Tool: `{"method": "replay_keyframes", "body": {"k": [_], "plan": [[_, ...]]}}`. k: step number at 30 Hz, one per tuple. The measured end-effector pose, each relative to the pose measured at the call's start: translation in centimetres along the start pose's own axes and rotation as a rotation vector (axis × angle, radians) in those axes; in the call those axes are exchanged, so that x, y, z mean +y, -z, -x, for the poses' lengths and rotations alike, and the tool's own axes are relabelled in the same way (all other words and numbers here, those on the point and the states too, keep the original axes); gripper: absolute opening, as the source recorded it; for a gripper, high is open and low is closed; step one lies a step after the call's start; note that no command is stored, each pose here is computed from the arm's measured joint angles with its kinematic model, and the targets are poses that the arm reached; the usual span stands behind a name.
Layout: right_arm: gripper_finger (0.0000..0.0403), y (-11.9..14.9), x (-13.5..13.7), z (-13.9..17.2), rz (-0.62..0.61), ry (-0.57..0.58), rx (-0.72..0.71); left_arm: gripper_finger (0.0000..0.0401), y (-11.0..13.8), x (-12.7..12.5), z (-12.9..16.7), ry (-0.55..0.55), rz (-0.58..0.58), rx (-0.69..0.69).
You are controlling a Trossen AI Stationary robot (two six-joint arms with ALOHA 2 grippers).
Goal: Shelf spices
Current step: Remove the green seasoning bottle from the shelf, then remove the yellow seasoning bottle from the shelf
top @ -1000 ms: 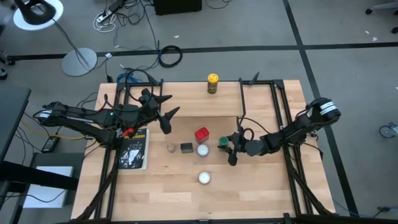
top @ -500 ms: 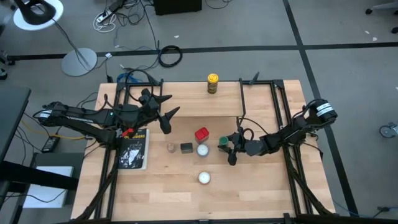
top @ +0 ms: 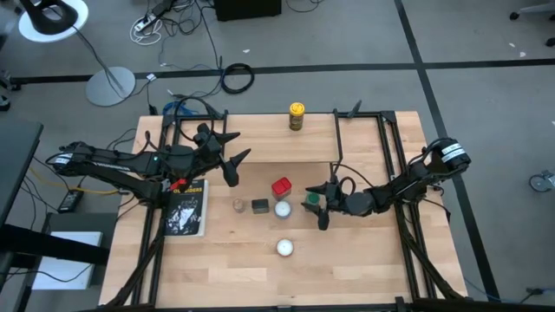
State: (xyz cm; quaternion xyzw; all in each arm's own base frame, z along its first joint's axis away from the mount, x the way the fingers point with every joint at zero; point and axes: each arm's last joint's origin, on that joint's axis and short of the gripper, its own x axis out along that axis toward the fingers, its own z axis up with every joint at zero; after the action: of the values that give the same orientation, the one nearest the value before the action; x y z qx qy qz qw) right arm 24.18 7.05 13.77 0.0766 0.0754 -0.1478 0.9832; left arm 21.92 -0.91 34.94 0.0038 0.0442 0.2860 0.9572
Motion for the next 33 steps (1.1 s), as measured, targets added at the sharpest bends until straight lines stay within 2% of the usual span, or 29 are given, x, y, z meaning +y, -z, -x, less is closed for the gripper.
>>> {"method": "replay_keyframes", "body": {"k": [10, 16, 20, 24, 28, 33], "plan": [[0.0255, -2.7, 0.6, -0.7, 0.078, -0.008, -0.162, 0.0284, 0.0, 0.0, 0.0, 0.0, 0.001, -0.001], [0.027, -7.2, 1.5, -2.2, 0.199, 0.043, -0.285, 0.0284, 0.0, 0.0, 0.0, -0.001, 0.001, -0.001], [0.0278, -11.1, 1.0, -2.8, 0.18, 0.156, -0.33, 0.0284, 0.0, 0.0, 0.0, -0.001, 0.005, -0.001], [0.0279, -15.1, 0.0, -3.0, 0.189, 0.266, -0.286, 0.0284, 0.0, 0.0, 0.0, 0.012, 0.017, 0.0], [0.0279, -18.7, -2.3, -3.5, 0.184, 0.387, -0.183, 0.0284, 0.0, 0.0, 0.0, 0.018, 0.017, 0.0], [0.0284, -21.4, -6.0, -4.8, 0.153, 0.404, -0.087, 0.0284, 0.0, 0.0, 0.0, 0.019, 0.017, -0.001]]}}
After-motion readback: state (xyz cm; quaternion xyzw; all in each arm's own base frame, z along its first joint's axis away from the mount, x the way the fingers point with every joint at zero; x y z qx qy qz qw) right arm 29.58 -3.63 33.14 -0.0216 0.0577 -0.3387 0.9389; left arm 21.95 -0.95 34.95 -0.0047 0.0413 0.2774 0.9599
